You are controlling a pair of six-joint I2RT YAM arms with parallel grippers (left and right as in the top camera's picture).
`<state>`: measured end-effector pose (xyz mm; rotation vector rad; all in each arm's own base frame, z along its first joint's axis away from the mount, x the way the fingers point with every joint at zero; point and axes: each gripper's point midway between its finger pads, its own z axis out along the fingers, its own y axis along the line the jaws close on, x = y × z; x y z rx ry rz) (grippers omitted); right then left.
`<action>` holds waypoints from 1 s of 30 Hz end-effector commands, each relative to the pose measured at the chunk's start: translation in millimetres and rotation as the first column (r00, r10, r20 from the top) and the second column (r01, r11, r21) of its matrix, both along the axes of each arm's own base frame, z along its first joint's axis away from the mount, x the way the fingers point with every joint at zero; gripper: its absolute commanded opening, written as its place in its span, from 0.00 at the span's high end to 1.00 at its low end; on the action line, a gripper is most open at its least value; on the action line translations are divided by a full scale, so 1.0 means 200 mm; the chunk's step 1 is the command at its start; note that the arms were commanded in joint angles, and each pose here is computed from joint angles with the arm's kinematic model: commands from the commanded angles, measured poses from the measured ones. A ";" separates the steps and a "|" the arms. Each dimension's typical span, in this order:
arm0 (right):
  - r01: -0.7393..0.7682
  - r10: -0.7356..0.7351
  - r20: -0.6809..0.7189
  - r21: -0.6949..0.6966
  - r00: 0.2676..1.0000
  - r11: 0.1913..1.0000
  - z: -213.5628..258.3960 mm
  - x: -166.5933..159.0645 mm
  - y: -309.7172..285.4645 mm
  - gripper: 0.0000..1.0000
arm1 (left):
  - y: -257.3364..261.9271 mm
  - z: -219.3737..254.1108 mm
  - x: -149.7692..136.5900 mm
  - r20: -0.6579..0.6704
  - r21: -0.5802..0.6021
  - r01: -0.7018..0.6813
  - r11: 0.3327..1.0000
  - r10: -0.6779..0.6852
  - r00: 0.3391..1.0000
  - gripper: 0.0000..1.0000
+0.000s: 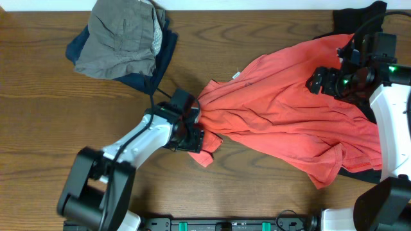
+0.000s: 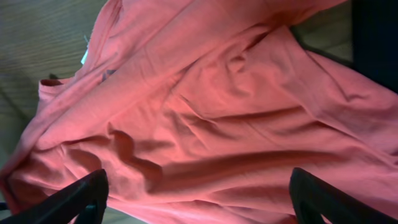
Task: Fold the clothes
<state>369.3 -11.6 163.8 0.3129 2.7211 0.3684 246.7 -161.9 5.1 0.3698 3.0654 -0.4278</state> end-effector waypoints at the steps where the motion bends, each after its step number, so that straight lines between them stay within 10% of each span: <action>1: 0.007 -0.007 -0.002 0.013 1.000 1.000 0.01 0.00 0.04 0.14 | 0.03 -0.09 -0.05 -0.068 0.047 -0.011 0.999 0.014 0.998 0.78; 3: 0.016 -0.016 -0.017 0.006 1.000 1.000 0.00 -0.02 0.04 0.20 | 0.04 -0.09 -0.07 -0.080 0.053 -0.011 0.999 0.015 0.997 0.94; 14: 0.087 -0.089 -0.163 -0.016 0.983 0.996 -0.03 -0.19 0.03 0.34 | 0.18 0.44 0.25 0.180 -0.004 -0.153 0.988 0.151 0.972 0.94; 30: -0.340 0.316 -0.249 -0.059 0.915 0.939 -0.01 -0.47 0.46 0.28 | 0.95 0.81 0.69 0.482 -0.143 -0.549 0.824 0.542 0.689 0.94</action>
